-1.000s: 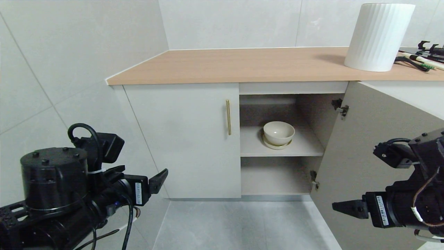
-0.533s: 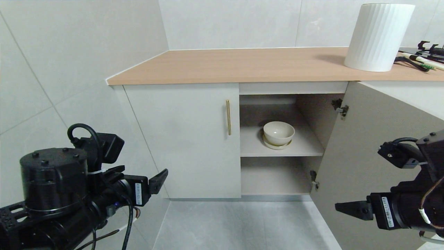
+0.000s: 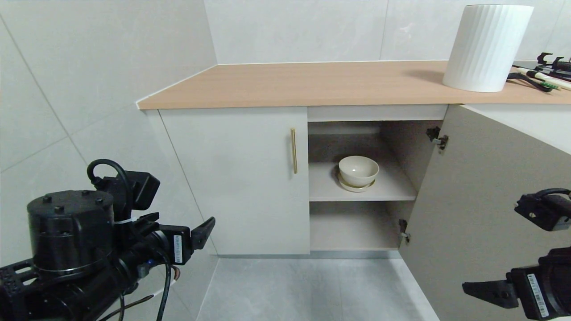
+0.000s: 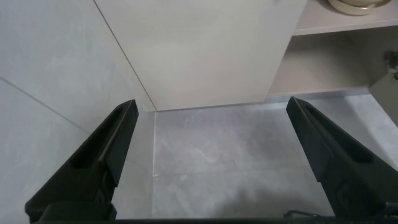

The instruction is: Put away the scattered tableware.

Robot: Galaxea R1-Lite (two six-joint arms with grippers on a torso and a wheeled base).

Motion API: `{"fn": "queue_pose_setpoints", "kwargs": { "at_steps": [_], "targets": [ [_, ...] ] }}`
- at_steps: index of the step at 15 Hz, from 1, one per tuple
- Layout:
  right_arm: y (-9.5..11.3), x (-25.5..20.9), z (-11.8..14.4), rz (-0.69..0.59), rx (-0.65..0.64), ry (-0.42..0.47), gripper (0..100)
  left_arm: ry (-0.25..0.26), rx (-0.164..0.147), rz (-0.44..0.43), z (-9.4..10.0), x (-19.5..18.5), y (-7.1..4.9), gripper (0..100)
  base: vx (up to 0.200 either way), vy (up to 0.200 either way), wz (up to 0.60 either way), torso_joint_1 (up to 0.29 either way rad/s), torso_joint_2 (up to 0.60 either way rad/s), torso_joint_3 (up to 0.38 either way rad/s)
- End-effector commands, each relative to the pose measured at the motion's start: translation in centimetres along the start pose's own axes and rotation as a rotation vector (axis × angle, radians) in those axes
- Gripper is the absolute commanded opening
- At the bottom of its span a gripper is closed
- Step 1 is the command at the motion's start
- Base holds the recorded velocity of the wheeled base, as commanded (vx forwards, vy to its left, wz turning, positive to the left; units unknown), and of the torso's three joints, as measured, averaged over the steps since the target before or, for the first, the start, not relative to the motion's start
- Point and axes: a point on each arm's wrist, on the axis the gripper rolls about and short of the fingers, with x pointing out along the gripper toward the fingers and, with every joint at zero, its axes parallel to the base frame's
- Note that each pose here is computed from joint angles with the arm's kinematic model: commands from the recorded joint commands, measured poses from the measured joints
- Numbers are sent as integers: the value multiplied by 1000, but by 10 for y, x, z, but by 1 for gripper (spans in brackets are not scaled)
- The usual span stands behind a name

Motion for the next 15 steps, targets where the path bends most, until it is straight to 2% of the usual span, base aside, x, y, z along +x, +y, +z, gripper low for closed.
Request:
{"fn": "queue_pose_setpoints", "kwargs": {
  "at_steps": [1,5,11,13,15],
  "targets": [
    [-3,-10,-3,-5,1,-1,100,1,9,6,-1,0,-1,100,0,-200,0,7,2,2],
    [-7,-13,-7,-93,-6,4,100,2,14,13,-1,0,-1,100,0,-200,0,1,2,1],
    [-14,-41,-13,-139,-32,134,100,10,19,11,-3,0,-1,100,0,-200,0,2,2,1],
    [-15,-48,-13,-153,-35,168,100,9,16,12,-3,0,-1,100,0,0,0,0,0,0],
    [-21,-49,-12,-203,4,159,100,5,16,11,-2,0,-1,100,0,0,0,0,0,0]
  ]
}}
